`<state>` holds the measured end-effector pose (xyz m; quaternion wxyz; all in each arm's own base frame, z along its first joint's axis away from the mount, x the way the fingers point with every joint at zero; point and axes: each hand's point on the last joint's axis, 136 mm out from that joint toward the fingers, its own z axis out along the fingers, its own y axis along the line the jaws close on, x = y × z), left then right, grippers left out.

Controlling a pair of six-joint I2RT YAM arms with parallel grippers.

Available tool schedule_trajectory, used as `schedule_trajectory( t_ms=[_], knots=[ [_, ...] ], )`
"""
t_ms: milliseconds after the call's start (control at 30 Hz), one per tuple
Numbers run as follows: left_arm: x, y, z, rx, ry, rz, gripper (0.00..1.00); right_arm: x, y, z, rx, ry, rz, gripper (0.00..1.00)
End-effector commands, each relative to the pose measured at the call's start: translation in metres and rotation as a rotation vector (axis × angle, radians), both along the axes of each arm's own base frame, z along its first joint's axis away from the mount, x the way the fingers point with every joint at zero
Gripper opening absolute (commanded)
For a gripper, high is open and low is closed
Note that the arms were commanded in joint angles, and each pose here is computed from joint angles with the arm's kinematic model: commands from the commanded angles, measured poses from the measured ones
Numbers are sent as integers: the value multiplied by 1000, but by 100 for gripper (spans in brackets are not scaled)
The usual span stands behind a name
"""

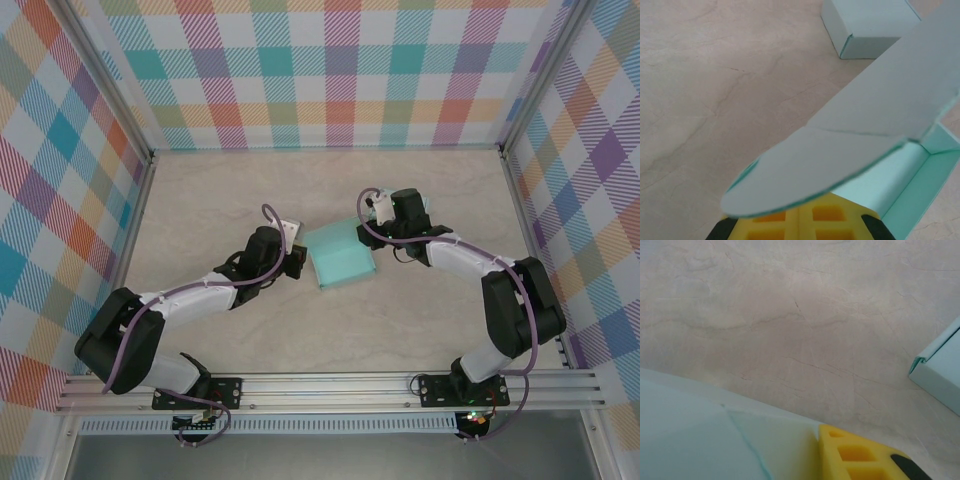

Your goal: Fold the paper box

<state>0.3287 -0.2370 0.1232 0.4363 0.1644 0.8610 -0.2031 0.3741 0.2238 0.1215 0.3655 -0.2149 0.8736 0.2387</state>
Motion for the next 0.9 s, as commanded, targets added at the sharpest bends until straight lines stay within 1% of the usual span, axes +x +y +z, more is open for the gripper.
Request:
schedule_trajectory(
  t_ms=[0, 33, 67, 267, 300, 367, 400, 533, 667, 800, 833, 867],
  knots=[
    [10, 2, 15, -43, -29, 50, 1, 7, -4, 8, 29, -21, -49, 27],
    [11, 4, 16, -41, -30, 61, 1, 7, -6, 7, 23, -19, -60, 30],
    [12, 5, 16, -37, -30, 69, 1, 6, -8, 5, 16, -14, -74, 30],
    [19, 9, 16, -63, -30, 129, 0, 1, -9, 4, 34, 0, -116, 30],
    [20, 8, 16, -69, -30, 132, 0, 0, -8, 4, 35, 2, -118, 31],
    [21, 7, 17, -73, -36, 130, 0, -1, -8, 7, 30, -2, -130, 38],
    [22, 7, 17, -67, -40, 128, 0, -2, -9, 8, 26, -4, -133, 39],
    [20, 7, 14, -10, -46, 92, 0, 0, -15, 14, 4, -25, -156, 40],
    [18, 4, 12, 39, -44, 42, 0, 4, -14, 18, -16, -40, -144, 42],
    [17, -1, 13, 59, -48, 2, 0, 11, -11, 17, -28, -48, -134, 42],
    [16, -2, 12, 65, -51, -11, 0, 13, -11, 16, -32, -52, -133, 43],
    [16, -2, 12, 72, -52, -16, 0, 14, -12, 15, -42, -57, -135, 46]
  ],
)
